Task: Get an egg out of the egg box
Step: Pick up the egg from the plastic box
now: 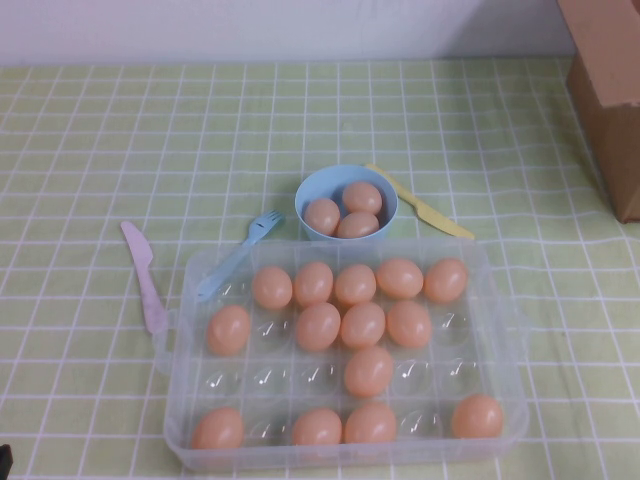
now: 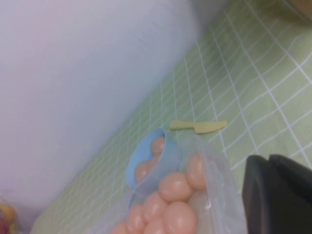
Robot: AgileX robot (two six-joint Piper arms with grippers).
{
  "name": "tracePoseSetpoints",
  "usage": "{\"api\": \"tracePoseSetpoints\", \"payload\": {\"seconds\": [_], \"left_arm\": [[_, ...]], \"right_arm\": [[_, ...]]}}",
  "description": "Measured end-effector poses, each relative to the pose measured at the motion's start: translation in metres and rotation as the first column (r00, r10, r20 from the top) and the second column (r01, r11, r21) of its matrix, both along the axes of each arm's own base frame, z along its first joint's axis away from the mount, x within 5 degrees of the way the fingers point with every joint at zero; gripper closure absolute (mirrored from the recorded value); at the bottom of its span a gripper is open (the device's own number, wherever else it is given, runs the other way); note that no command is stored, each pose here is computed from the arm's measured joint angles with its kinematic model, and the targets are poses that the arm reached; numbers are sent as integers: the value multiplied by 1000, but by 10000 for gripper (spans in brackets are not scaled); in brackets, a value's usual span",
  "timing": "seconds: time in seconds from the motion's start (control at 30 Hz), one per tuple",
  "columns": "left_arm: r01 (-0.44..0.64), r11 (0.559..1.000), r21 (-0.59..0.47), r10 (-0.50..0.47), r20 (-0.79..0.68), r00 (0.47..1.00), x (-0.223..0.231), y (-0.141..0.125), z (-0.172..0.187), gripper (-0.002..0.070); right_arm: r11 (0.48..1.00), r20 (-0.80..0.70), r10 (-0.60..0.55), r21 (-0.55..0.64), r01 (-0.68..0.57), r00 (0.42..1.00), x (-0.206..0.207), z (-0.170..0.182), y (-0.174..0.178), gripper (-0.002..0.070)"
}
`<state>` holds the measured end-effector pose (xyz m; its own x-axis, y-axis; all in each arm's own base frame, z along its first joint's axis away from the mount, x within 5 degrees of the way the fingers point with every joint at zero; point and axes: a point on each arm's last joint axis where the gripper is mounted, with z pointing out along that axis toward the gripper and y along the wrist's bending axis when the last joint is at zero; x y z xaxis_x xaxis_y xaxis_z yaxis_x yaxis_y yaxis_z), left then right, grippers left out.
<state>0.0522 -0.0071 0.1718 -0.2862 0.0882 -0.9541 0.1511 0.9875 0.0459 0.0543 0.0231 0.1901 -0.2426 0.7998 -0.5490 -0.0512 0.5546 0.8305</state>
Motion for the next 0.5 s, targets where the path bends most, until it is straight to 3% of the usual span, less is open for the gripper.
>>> {"api": "tracePoseSetpoints", "payload": {"seconds": [0.23, 0.33, 0.43, 0.5], "left_arm": [[0, 1000, 0, 0, 0, 1000, 0, 0, 0, 680], [0, 1000, 0, 0, 0, 1000, 0, 0, 0, 680], [0, 1000, 0, 0, 0, 1000, 0, 0, 0, 680], [0, 1000, 0, 0, 0, 1000, 0, 0, 0, 680]], "right_arm": [[990, -22, 88, -110, -90, 996, -2, -1, 7, 694], [966, -56, 141, -209, -149, 989, -1, 17, 10, 694], [897, -151, 201, -368, -243, 968, 3, 46, 11, 694], [816, -262, 253, -459, -350, 931, 9, 66, 13, 694]]}}
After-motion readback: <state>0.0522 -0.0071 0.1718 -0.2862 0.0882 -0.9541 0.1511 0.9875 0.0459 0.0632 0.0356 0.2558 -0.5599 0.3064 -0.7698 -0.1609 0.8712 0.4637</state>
